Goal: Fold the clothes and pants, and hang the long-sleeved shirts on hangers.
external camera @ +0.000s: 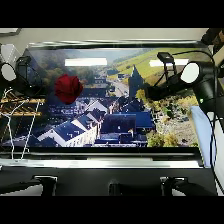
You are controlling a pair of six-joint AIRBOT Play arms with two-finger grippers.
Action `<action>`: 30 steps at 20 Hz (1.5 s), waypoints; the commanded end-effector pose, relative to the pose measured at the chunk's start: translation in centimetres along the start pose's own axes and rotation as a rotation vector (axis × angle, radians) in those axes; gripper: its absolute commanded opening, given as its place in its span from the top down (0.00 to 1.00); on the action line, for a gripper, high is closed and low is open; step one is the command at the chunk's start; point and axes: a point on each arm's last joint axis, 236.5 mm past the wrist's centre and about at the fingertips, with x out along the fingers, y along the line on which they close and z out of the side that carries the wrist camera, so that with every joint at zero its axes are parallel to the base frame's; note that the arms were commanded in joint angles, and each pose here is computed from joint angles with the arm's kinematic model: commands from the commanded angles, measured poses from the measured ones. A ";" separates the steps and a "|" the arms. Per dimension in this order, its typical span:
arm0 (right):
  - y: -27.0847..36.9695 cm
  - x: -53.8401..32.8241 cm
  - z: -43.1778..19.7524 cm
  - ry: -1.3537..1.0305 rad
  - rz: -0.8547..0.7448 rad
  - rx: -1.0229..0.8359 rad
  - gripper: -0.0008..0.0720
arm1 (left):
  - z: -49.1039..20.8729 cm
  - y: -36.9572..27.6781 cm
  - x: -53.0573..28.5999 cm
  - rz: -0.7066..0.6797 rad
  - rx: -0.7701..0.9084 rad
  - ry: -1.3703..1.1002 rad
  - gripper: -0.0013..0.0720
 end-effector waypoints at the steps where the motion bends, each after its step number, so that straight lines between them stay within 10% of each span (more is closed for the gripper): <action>1: 0.0 -0.1 0.0 -0.001 0.000 -0.001 0.94 | 0.0 0.0 0.0 0.000 0.001 0.000 0.96; 28: -0.1 -0.1 1.9 -0.080 -0.004 0.000 0.94 | -0.6 -0.7 0.0 -0.029 -0.005 0.027 0.96; 29: -0.1 -0.1 1.8 -0.078 -0.004 0.000 0.94 | -0.6 -0.7 0.0 -0.030 -0.007 0.025 0.91; 30: -0.1 -0.1 1.8 -0.076 -0.004 0.000 0.94 | -0.4 -0.7 0.0 -0.030 -0.033 0.016 0.65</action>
